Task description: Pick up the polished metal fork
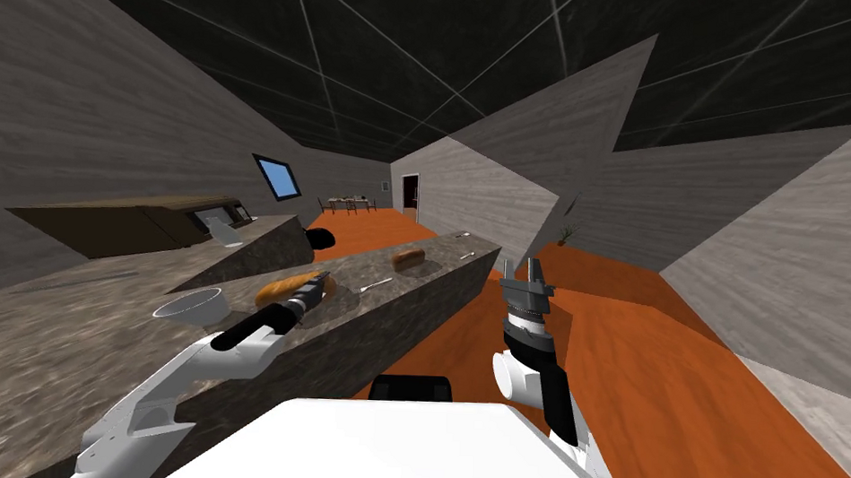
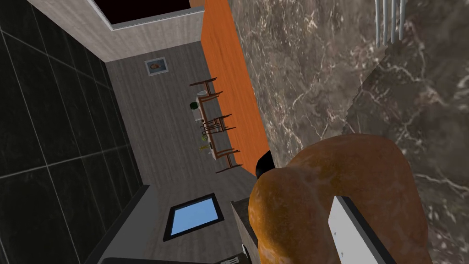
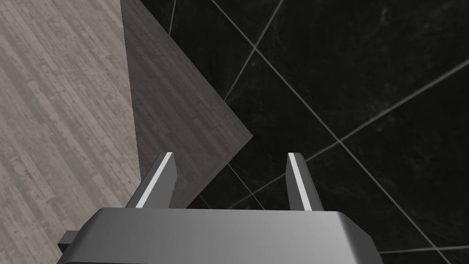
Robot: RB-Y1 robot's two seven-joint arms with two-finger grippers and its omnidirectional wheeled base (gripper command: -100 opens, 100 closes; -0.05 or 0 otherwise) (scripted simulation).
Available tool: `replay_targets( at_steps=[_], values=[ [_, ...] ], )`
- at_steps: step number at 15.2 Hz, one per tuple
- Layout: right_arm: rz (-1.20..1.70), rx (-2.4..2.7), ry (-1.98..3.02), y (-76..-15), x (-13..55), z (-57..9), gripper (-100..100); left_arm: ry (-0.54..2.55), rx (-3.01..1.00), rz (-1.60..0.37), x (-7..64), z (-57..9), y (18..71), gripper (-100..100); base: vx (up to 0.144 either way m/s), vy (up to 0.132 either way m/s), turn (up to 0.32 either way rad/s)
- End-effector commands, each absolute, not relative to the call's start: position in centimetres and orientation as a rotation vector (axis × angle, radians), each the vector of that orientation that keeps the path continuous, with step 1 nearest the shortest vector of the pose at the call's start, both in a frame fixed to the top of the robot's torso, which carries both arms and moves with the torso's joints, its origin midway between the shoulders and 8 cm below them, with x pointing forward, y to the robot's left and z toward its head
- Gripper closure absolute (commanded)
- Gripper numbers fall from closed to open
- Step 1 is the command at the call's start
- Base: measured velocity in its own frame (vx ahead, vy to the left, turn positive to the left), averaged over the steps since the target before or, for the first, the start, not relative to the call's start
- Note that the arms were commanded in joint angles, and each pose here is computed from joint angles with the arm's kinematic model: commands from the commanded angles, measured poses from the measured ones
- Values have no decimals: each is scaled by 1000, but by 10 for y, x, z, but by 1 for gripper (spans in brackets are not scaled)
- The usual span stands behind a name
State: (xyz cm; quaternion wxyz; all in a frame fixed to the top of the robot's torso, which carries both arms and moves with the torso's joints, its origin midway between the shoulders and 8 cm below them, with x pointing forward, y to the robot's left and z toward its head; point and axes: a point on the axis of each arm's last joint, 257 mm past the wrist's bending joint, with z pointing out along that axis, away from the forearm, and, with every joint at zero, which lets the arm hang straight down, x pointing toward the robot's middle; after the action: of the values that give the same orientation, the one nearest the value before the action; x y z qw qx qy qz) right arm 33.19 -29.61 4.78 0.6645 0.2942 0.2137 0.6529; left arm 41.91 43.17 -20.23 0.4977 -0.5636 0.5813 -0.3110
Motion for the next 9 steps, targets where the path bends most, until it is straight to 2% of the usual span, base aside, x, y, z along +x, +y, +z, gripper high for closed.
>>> replay_targets(
  at_steps=[1,9],
  values=[
    [1475,665,483,-296,332,48,0,1408,-1438,-723,415,-213,451,-100,16,-29,-151],
    [1475,665,483,-296,332,48,0,1419,-1614,-630,400,-240,483,-100,17,-21,-103]
  ],
)
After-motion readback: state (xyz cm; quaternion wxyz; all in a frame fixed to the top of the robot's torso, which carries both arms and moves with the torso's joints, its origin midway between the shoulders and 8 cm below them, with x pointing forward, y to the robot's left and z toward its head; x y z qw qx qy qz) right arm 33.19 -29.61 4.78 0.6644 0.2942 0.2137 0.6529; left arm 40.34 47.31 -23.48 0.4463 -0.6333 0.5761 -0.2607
